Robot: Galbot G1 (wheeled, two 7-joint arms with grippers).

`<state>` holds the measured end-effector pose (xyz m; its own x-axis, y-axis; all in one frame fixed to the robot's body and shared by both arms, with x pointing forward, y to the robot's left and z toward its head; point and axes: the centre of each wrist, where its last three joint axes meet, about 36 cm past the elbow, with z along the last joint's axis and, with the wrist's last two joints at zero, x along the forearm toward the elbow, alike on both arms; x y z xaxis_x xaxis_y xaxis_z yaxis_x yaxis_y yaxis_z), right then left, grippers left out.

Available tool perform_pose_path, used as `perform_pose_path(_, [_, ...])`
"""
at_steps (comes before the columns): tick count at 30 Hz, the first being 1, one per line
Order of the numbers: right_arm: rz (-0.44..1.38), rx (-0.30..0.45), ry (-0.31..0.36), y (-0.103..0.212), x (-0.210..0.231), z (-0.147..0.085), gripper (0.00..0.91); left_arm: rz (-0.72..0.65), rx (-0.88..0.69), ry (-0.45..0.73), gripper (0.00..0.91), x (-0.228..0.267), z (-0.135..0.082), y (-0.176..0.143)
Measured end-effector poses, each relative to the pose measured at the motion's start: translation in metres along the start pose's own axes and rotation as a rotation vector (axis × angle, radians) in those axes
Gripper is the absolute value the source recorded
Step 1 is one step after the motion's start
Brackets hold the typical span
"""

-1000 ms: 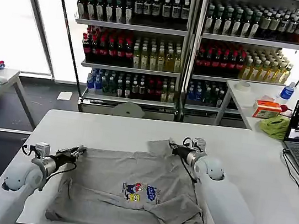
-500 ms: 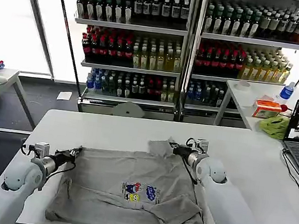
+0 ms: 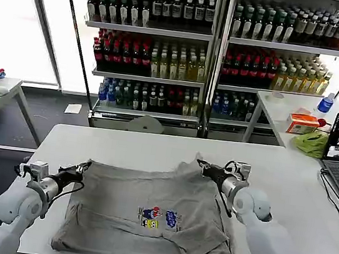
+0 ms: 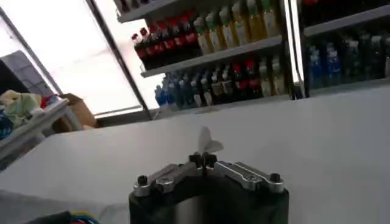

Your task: Fold and organize the clothes.

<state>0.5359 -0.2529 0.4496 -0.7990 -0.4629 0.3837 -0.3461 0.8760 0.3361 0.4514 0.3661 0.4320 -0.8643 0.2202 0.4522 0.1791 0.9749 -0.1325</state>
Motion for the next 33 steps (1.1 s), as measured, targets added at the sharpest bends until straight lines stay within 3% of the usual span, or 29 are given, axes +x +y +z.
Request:
perform_pose_path(21, [0.031,-0.018,-0.04,0.016,0.136,0.04,0.0,-0.006,0.027,-0.07,0.01,0.097,0.015,-0.045])
perform_pose_path(33, [0.092,0.008,0.038,0.035,0.182,0.08,0.0,-0.013,-0.013,0.004,0.01,0.14,0.042,-0.072])
